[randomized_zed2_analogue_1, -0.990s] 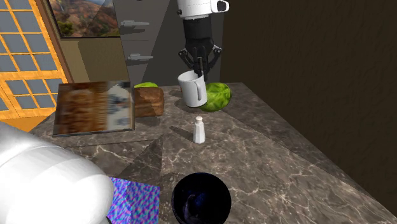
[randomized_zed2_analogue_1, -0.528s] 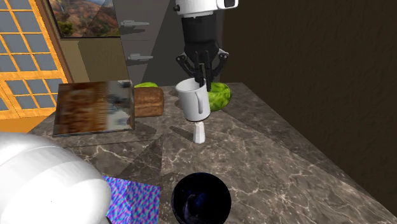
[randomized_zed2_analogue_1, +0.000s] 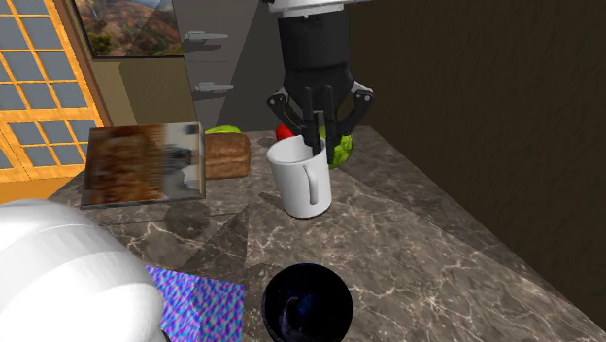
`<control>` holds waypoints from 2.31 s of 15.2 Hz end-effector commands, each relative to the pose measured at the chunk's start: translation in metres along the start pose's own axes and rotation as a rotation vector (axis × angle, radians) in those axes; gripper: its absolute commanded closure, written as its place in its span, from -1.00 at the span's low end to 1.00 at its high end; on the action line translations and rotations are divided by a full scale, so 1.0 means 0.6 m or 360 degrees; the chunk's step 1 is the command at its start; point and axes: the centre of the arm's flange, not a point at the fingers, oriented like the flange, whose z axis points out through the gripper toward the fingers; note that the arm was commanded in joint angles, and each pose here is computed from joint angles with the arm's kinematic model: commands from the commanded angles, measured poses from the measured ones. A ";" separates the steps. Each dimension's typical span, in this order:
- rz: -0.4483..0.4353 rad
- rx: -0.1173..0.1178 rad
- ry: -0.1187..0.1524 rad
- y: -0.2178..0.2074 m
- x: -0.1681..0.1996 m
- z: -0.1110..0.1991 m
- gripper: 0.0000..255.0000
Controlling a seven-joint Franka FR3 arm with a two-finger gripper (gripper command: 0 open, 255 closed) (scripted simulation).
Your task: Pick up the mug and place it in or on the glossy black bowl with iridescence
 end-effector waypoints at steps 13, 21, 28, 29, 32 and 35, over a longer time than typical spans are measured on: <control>-0.0001 0.0000 -0.0001 0.029 -0.115 0.058 1.00; -0.0001 0.0000 -0.0001 0.022 -0.121 0.128 1.00; -0.0001 0.0000 -0.0001 0.019 -0.123 0.158 1.00; -0.0001 0.0000 -0.0001 0.019 -0.123 0.158 1.00; -0.0001 0.0000 -0.0001 0.019 -0.123 0.158 1.00; -0.0001 0.0000 -0.0001 0.019 -0.123 0.158 -1.00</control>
